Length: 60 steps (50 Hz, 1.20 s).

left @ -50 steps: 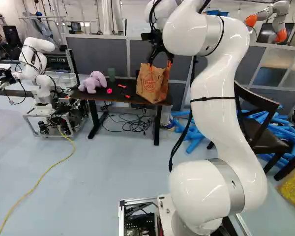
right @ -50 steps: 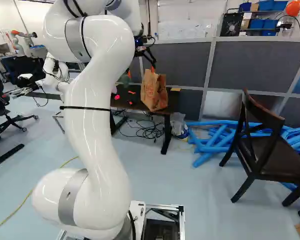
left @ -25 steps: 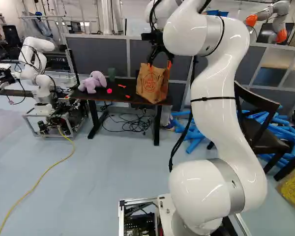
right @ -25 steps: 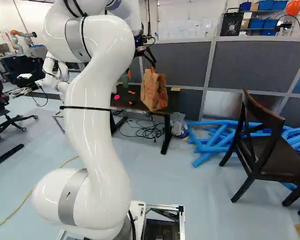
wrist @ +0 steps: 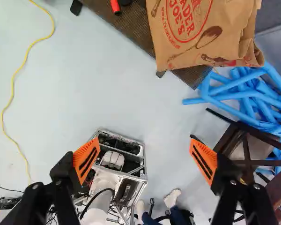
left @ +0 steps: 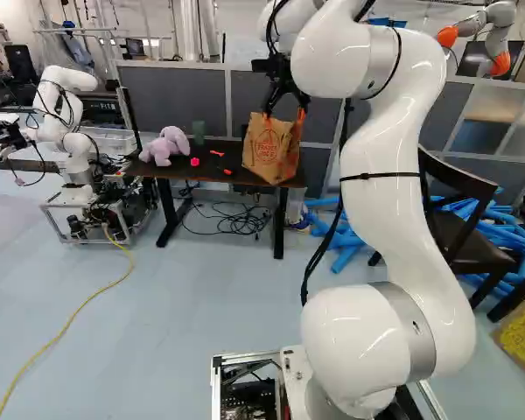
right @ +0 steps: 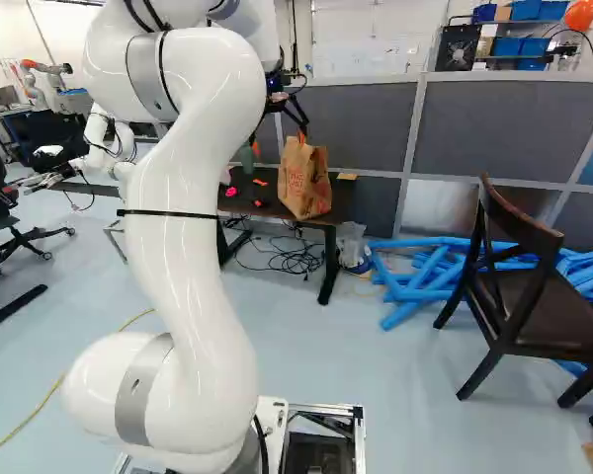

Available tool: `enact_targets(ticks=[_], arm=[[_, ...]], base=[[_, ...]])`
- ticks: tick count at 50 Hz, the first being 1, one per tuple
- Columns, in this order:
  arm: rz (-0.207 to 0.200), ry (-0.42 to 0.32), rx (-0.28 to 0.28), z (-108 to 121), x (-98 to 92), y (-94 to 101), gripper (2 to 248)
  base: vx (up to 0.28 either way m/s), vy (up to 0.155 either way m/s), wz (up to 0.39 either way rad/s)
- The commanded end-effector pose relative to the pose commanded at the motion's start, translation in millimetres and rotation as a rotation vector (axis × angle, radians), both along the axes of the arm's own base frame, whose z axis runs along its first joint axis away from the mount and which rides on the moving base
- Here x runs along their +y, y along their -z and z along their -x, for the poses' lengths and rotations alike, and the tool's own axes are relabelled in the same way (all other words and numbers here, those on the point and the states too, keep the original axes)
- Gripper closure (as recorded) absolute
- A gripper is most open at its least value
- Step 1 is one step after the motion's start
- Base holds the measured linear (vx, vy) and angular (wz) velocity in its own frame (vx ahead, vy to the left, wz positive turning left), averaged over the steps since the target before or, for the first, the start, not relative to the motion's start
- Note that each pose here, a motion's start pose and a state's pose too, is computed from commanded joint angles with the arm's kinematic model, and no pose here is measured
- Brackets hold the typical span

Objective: Pick up the bag on the ground and place it on the table

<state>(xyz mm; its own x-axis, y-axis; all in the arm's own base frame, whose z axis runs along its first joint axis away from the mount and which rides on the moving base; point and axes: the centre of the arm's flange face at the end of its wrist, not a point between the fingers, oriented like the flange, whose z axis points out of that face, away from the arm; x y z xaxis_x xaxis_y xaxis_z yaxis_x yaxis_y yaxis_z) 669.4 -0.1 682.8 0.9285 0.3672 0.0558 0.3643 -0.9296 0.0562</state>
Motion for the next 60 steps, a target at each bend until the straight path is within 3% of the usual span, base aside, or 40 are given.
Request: enact_targets(ticks=[30, 60], arm=[[-0.005, 0.018, -0.071, 6, 0.1, 16.6, 3], [-0.019, 0.051, -0.195, 24, 0.3, 47.4, 3]], base=[[0.000, 0.000, 0.000], [0.000, 0.000, 0.000]])
